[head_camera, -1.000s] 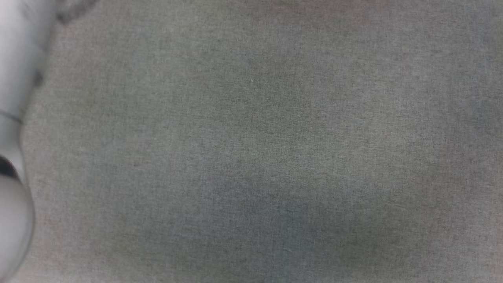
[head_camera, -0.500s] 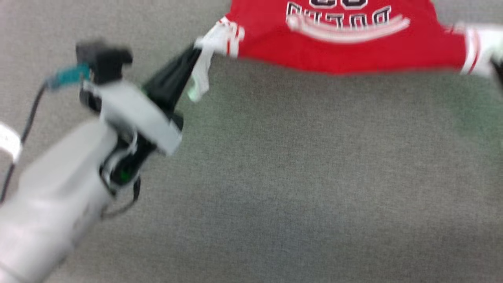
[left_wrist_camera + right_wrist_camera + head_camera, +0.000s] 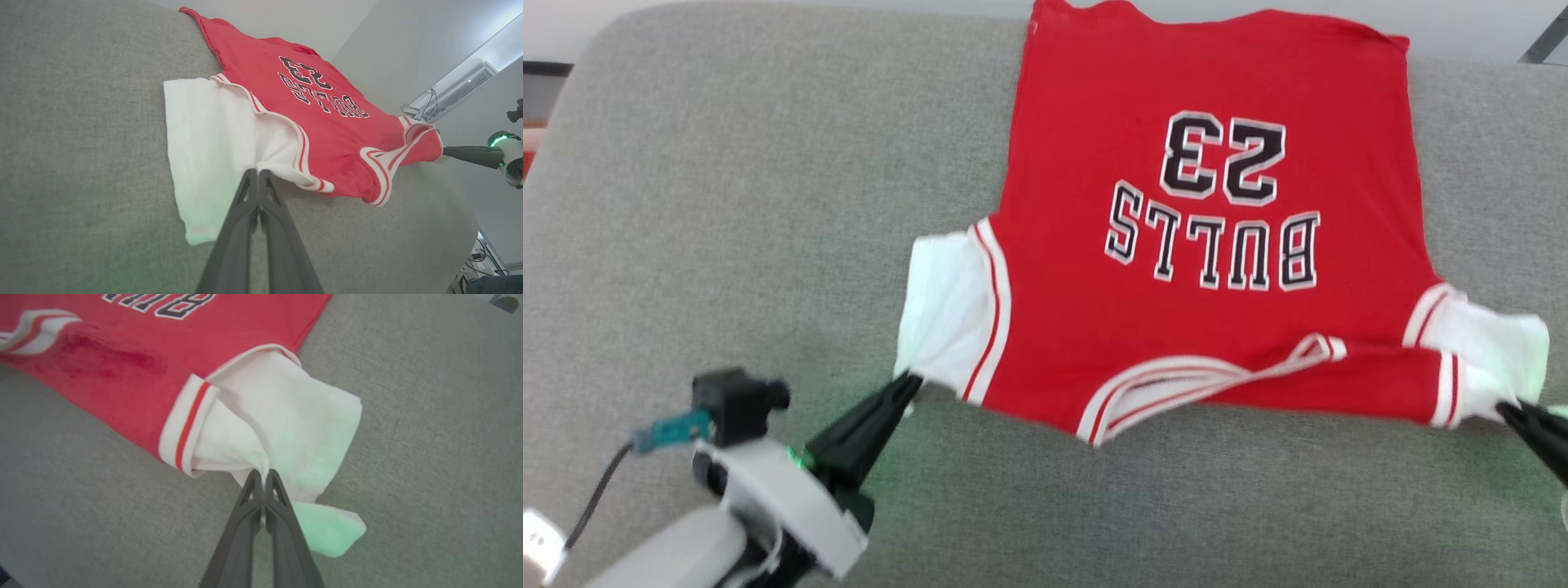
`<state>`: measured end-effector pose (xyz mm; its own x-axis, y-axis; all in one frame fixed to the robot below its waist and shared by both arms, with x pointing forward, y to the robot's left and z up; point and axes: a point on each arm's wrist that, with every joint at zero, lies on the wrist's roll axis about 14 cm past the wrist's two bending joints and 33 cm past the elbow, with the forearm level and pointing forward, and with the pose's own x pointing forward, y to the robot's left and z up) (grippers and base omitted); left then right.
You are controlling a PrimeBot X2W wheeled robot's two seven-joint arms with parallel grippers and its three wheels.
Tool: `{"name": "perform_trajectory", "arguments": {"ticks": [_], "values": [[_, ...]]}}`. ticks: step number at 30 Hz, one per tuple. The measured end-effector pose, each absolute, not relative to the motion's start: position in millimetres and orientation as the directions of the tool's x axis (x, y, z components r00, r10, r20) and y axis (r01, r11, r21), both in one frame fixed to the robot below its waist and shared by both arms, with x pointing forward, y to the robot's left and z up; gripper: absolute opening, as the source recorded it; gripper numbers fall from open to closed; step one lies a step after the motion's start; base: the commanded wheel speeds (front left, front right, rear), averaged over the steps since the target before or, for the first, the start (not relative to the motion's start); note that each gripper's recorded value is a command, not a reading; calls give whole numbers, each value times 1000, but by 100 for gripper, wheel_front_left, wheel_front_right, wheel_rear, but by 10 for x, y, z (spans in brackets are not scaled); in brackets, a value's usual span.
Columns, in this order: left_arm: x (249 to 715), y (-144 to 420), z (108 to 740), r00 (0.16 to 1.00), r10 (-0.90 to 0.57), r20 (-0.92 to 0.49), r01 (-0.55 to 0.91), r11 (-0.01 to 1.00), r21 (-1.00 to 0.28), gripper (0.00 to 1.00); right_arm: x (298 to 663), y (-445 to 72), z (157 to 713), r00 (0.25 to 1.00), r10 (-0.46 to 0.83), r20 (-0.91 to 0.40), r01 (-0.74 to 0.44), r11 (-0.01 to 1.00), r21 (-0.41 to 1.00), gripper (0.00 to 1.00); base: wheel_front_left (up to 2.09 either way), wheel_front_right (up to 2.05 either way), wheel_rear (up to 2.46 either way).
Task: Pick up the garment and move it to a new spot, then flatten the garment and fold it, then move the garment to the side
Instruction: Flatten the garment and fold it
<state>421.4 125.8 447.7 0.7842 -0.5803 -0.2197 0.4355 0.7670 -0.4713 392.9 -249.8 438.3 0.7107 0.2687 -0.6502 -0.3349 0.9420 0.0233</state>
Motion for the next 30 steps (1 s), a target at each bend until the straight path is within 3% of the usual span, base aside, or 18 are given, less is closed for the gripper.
{"name": "perform_trajectory", "arguments": {"ticks": [12, 22, 30], "values": [[3662, 1264, 4382, 753, -589, -293, 386, 756, -529, 0, 3321, -2406, 4417, 643, 246, -725, -289, 955, 68, 0, 0, 0, 0], [3526, 1110, 4052, 673, -619, -405, 376, 758, -534, 0, 3104, -2361, 4058, 520, 254, -815, -284, 952, 115, 0, 0, 0, 0], [3549, 1019, 3895, 661, -619, -423, 358, 756, -548, 0, 3111, -2402, 3796, 499, 246, -831, -289, 951, 108, 0, 0, 0, 0]]}}
